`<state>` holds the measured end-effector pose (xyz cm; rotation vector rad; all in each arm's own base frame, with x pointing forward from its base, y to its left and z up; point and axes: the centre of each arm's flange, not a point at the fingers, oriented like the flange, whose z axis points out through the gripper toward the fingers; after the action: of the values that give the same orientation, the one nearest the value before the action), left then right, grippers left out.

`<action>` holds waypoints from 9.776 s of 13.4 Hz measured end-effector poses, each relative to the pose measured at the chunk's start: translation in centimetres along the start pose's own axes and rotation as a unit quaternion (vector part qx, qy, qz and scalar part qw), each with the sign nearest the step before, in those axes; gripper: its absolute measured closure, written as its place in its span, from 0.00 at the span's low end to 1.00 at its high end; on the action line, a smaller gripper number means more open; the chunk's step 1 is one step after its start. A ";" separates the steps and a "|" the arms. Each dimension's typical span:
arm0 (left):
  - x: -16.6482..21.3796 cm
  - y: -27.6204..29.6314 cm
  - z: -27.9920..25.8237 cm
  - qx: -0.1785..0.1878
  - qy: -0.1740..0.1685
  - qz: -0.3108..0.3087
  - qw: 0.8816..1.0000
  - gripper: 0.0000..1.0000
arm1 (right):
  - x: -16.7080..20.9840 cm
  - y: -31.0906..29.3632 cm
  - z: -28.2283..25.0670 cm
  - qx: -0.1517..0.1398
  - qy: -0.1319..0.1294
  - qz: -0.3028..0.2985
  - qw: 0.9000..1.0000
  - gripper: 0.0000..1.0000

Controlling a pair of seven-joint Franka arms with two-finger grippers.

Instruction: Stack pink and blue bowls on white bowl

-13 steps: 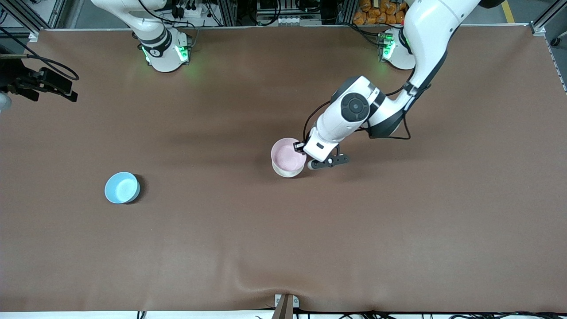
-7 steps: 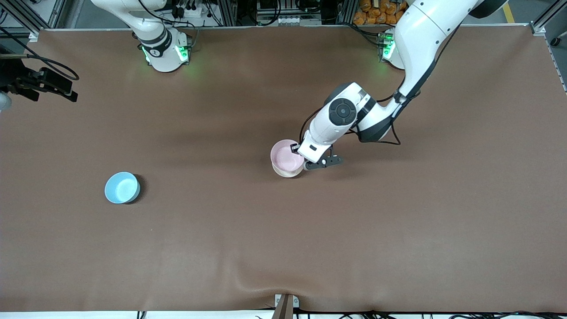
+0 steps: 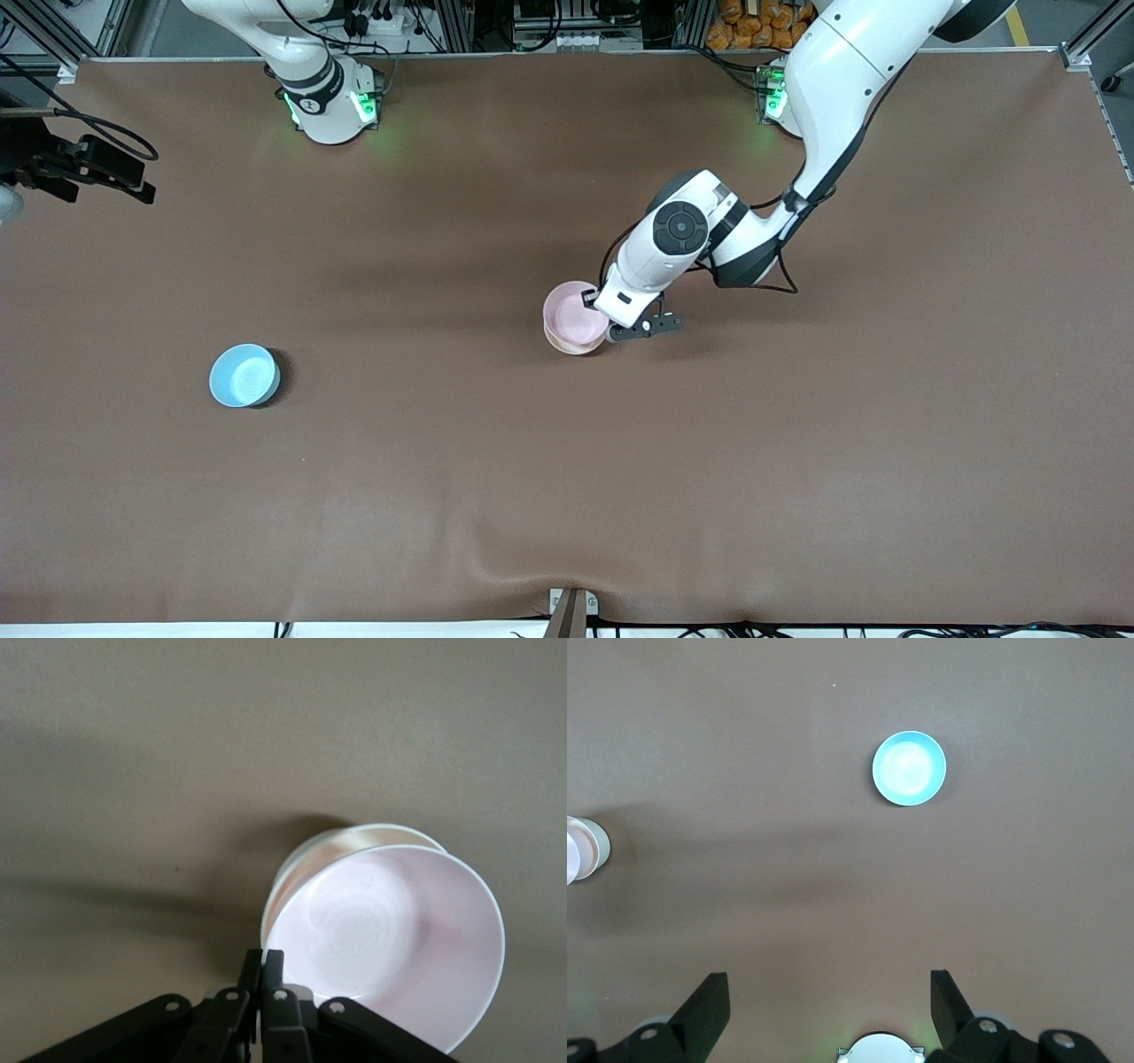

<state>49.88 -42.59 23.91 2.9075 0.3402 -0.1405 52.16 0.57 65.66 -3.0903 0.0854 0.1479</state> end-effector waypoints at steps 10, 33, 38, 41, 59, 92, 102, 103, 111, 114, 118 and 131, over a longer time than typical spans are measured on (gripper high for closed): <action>5.3 -0.5 -12.5 0.001 0.060 -0.043 0.997 0.10 | 0.0 0.1 0.1 0.000 -0.002 0.001 1.000 0.00; 8.0 -23.6 -47.9 0.100 0.074 0.054 0.991 0.00 | 10.1 8.8 12.4 -0.100 -0.052 0.051 0.992 0.00; 8.5 -25.6 -48.5 0.102 0.072 0.074 0.989 0.00 | 13.8 13.9 20.9 -0.051 -0.075 0.081 0.993 0.00; 8.9 -26.5 -48.3 0.104 0.067 0.079 0.989 0.00 | 15.6 16.9 27.5 -0.007 -0.064 0.070 0.995 0.00; 9.1 -27.9 -48.0 0.107 0.052 0.068 0.991 0.00 | 14.2 18.1 44.2 0.013 -0.042 0.087 0.995 0.76; 8.6 -26.4 -47.8 0.108 0.051 0.083 0.989 0.00 | 1.2 -42.3 40.1 0.100 -0.008 0.162 0.982 0.98; 8.6 -26.5 -47.8 0.108 0.052 0.082 0.989 0.00 | 1.8 -42.1 42.2 0.092 -0.011 0.172 0.981 0.98; 8.6 -26.5 -47.8 0.108 0.052 0.082 0.989 0.00 | 1.8 -42.1 42.3 0.092 -0.011 0.172 0.981 0.98; 8.5 -26.4 -48.1 0.107 0.055 0.082 0.989 0.00 | 1.1 -42.5 43.4 0.084 -0.020 0.176 0.981 0.98; 8.5 -26.4 -48.1 0.107 0.055 0.083 0.989 0.00 | 0.8 -42.7 43.7 0.083 -0.022 0.187 0.979 0.93; 8.4 -26.4 -48.1 0.107 0.055 0.083 0.989 0.00 | 1.3 -43.3 42.4 0.095 -0.012 0.192 0.977 0.50; 8.1 -25.5 -47.8 0.108 0.053 0.092 0.989 0.00 | 11.9 -16.1 22.3 0.055 0.027 0.042 0.997 0.00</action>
<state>55.04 -6.09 64.50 3.1482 0.0751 0.0074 62.86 17.12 43.02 -2.9823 0.2171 0.0596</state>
